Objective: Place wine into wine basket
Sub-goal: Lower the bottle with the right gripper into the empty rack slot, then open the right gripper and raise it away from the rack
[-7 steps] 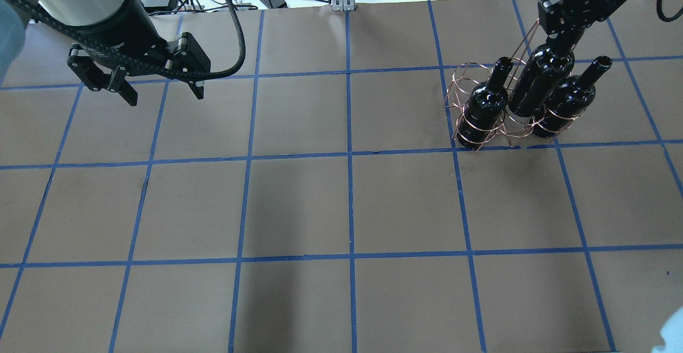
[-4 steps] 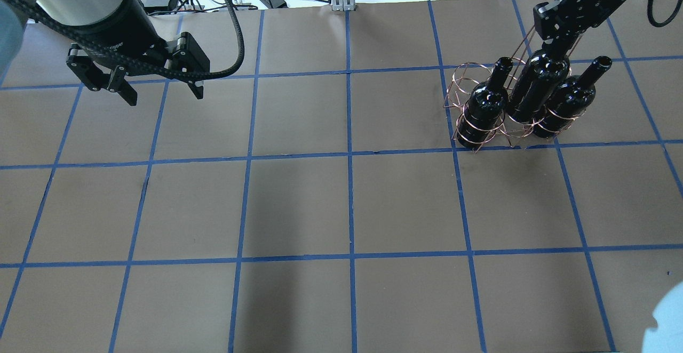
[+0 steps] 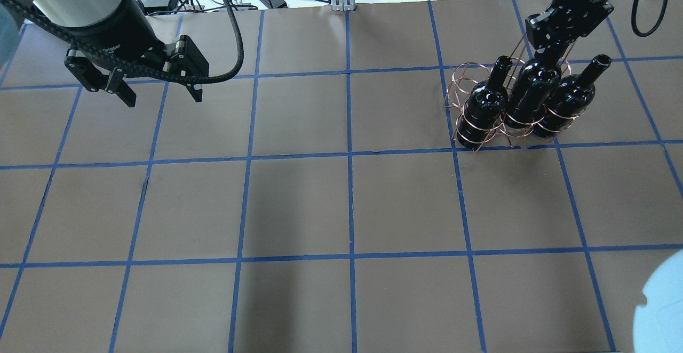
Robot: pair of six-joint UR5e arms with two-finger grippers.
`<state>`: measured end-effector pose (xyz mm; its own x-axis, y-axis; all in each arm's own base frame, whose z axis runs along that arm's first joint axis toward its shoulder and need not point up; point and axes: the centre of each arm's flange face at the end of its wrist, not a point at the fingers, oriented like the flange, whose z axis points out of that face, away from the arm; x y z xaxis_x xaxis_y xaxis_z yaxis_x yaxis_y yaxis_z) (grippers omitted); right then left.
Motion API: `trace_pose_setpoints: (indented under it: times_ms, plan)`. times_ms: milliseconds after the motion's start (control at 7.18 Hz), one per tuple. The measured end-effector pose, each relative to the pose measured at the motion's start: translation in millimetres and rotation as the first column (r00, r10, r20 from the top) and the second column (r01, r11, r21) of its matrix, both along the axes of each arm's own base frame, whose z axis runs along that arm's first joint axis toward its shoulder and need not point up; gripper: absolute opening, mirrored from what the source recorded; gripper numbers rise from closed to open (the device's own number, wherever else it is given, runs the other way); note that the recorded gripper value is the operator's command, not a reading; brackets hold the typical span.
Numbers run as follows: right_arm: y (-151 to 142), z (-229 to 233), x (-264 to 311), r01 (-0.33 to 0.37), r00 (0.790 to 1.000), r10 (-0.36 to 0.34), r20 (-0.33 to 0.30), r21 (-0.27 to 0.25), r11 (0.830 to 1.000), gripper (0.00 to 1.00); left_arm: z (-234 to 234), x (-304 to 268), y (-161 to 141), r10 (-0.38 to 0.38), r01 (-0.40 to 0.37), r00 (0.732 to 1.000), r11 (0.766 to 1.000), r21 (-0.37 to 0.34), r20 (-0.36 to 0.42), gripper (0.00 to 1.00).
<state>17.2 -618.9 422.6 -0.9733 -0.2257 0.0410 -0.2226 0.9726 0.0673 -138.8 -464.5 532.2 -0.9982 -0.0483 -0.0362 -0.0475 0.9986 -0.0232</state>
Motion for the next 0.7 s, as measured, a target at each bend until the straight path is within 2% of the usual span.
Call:
trace_pose_setpoints:
  times_ms: [557, 696]
  plan:
    - [-3, -22, -4, 0.001, 1.000, -0.001, 0.007, 0.032, 0.999, 0.00, 0, 0, 2, -0.035, 0.035, 0.999, 0.999, 0.009, 0.000, 1.00]
    - [-3, -28, -8, 0.001, 1.000, -0.002, 0.008, 0.040, 0.999, 0.06, 1, 0, 3, -0.040, 0.041, 0.999, 0.999, 0.008, -0.006, 1.00]
